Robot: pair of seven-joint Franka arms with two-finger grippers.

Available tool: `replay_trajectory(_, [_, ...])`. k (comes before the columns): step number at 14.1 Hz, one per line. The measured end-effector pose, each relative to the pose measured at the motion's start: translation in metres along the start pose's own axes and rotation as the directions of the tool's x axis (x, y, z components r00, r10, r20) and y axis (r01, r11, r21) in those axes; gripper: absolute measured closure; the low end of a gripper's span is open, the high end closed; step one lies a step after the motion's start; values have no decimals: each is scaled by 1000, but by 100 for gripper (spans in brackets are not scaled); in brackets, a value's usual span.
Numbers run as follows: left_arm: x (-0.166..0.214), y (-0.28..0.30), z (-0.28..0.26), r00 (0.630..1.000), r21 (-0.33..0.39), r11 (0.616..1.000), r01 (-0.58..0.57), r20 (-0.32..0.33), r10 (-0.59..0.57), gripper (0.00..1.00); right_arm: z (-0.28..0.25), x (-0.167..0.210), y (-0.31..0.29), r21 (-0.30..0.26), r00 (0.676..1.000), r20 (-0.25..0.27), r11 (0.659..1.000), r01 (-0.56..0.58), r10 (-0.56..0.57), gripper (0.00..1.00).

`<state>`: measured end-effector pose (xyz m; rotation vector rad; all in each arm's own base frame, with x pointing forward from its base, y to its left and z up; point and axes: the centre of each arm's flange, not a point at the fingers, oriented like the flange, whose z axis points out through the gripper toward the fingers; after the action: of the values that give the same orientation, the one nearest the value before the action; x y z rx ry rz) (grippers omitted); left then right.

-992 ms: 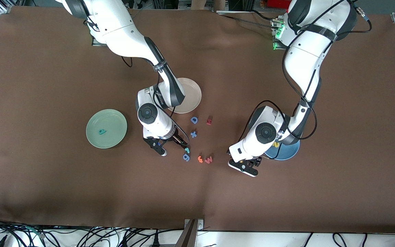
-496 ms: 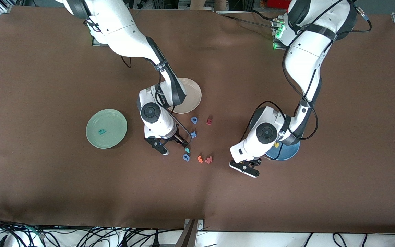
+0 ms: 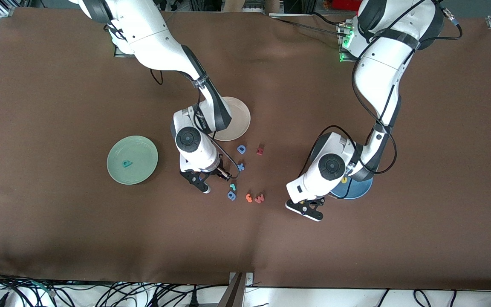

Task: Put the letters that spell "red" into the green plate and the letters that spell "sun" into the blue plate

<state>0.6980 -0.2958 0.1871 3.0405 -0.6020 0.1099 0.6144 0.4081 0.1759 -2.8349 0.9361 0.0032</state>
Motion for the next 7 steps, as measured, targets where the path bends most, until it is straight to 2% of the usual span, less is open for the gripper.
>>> replay_trajectory(4, [-1,-12,-61,995,24,1000,9,94,-11,74,0,0,0,0,1000,-1,1000,1,-1,69])
replay_trajectory(7, [-18,-54,-99,974,29,999,-21,226,14,74,0,0,0,-1,1000,-1,1000,1,-1,69])
